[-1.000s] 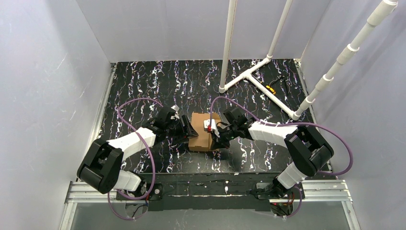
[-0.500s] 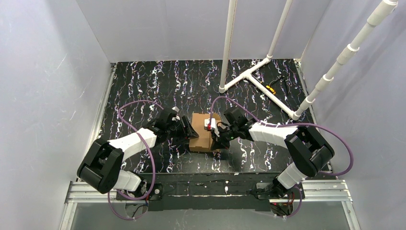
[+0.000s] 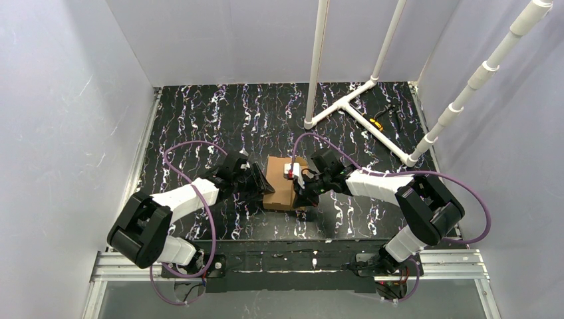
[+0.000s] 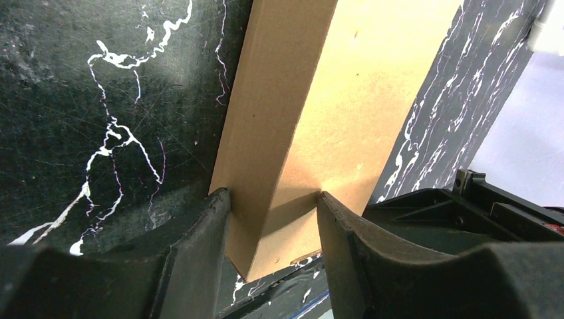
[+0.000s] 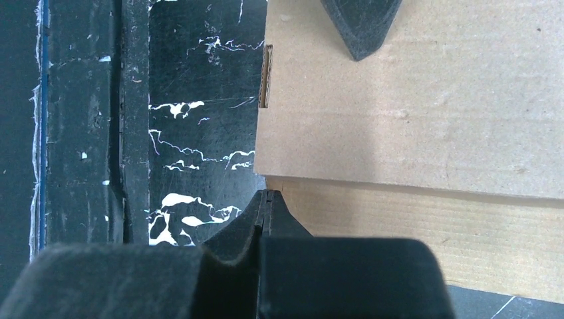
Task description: Fold the paper box
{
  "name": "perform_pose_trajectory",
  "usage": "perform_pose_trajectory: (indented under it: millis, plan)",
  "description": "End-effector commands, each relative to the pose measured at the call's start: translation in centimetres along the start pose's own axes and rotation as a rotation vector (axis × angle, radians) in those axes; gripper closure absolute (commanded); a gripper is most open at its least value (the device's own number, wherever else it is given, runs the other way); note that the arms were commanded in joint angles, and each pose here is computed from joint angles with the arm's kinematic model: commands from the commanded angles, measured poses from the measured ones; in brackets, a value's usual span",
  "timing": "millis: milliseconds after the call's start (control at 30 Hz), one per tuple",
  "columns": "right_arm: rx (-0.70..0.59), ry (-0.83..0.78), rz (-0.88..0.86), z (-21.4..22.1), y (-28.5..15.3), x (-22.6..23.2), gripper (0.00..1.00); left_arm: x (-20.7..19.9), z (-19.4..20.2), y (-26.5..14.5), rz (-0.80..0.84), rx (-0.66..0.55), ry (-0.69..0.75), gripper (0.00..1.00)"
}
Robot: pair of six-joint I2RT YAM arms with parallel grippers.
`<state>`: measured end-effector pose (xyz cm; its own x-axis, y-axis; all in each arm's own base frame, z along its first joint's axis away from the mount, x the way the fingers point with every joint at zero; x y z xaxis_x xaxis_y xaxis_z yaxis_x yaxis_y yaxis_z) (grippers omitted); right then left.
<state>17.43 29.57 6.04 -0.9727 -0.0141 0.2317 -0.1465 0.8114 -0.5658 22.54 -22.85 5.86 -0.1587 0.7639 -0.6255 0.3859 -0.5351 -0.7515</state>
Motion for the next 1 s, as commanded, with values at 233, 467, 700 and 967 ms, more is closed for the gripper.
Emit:
perform_pose_trajectory:
  millis: [233,467,700,967]
  plan:
    - [-0.057,-0.042,-0.028,-1.4,0.1,0.9,0.99,0.1,0.9,0.5,-0.054,0.013,-0.019,0.56]
    - [-0.052,-0.040,-0.040,-1.5,0.4,1.4,0.99,0.1,1.0,0.6,-0.062,0.001,-0.031,0.59]
    - [-0.040,-0.047,-0.059,-1.8,0.2,1.5,0.96,0.6,1.1,0.8,-0.078,-0.009,-0.039,0.60]
    - [-0.006,-0.031,-0.065,-1.4,-0.4,1.2,0.88,0.9,1.1,0.8,-0.089,-0.016,-0.039,0.60]
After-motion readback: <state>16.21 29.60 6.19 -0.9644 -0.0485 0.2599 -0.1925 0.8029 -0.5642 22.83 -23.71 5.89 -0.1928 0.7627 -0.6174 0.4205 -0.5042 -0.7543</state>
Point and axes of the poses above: each gripper's point midway between its finger pads, its own y axis out along the fingers, its own x axis along the line the jaws close on, z = x × y, the point moved 1 cm from there along -y, back along the fingers, and after that the axes turned 1 degree about y, right-handed, at the moved point
